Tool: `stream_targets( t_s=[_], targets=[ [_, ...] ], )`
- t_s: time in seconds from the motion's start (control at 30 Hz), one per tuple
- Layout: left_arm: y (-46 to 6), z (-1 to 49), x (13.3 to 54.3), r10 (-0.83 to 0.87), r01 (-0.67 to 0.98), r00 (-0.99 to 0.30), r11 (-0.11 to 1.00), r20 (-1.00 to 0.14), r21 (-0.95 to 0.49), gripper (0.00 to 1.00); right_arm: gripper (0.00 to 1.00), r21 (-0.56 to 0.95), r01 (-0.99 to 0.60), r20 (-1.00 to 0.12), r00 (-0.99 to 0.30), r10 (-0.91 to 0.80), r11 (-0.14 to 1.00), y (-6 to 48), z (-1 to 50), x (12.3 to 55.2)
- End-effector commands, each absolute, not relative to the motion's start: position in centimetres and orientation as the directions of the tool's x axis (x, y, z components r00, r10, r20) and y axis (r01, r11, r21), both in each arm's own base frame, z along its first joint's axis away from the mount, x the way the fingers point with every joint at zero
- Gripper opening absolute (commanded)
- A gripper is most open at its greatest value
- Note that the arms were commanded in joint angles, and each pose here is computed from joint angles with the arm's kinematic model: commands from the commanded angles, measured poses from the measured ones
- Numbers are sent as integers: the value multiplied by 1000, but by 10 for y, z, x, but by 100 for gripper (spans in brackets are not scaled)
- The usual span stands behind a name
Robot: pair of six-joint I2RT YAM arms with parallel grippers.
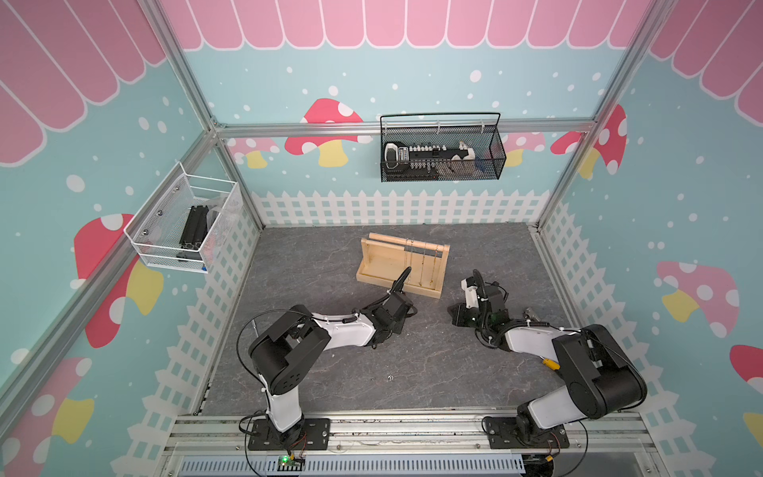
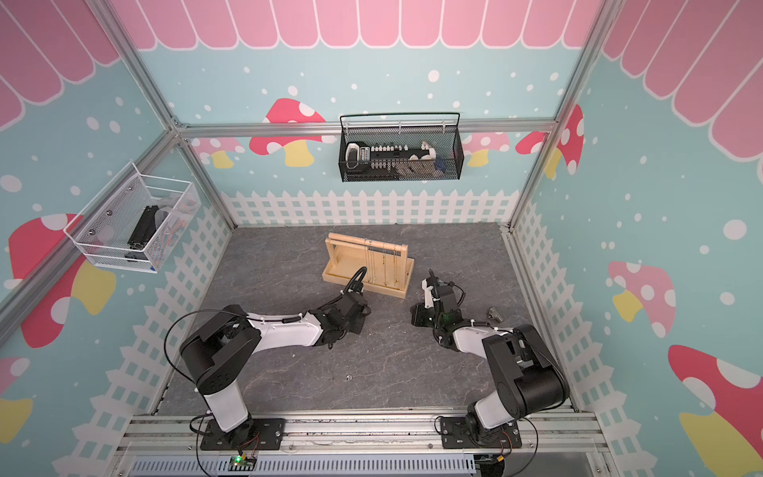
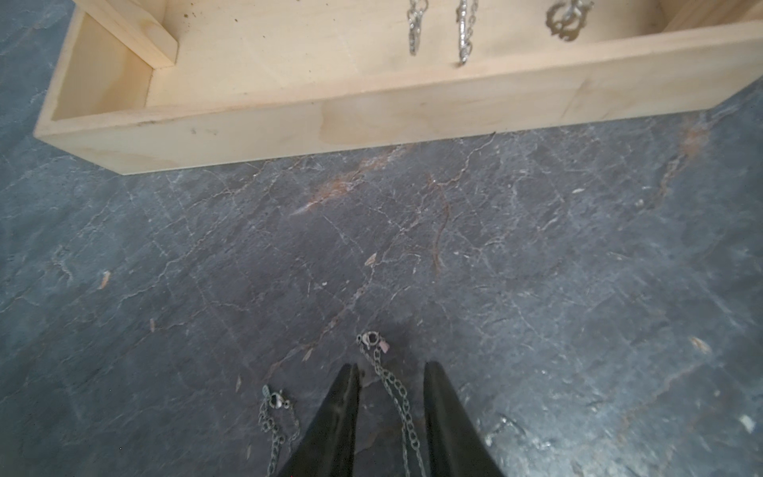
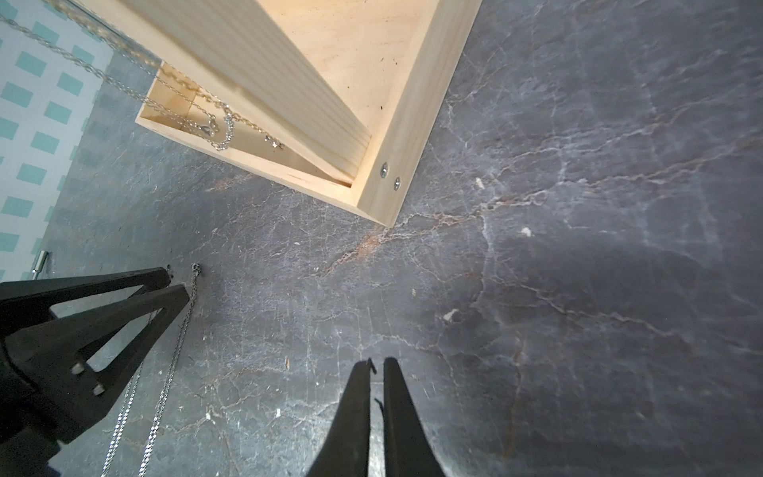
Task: Take the necklace off the jewelry display stand
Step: Place the necklace at the center of the board, then take off the necklace from the stand.
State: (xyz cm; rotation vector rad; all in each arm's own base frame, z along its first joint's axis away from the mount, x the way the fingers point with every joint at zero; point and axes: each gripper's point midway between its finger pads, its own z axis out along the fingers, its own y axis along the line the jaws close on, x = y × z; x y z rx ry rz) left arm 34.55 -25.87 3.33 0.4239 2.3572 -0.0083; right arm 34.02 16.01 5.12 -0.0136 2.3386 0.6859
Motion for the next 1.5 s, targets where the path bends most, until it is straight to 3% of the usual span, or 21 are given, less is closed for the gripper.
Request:
stream_targets(
  t_s=[0.0, 0.1, 0.23, 0.47, 0.93, 1.47],
  targets=[
    [-260, 43, 351, 275, 290, -675, 952, -684, 97, 29, 11, 486, -194, -635, -749, 192, 852, 162, 58, 349],
    [-271, 78, 345, 208, 322, -642, 947, -738, -14, 28, 11, 489, -197, -634, -749, 191, 850, 163, 59, 349],
    [-294, 155, 334, 81, 469, -482, 865, -873, -179, 32, 11, 490, -197, -637, -746, 195, 849, 163, 61, 349],
    [-304, 218, 357, 25, 545, -327, 822, -945, -166, 36, 11, 485, -189, -641, -741, 200, 854, 160, 61, 349],
    [-288, 243, 416, -25, 499, -298, 848, -954, -178, 25, 11, 489, -186, -645, -734, 210, 852, 156, 65, 349],
    [-297, 245, 445, -54, 550, -317, 803, -947, -230, 23, 11, 492, -182, -649, -729, 219, 852, 152, 68, 351]
  ],
)
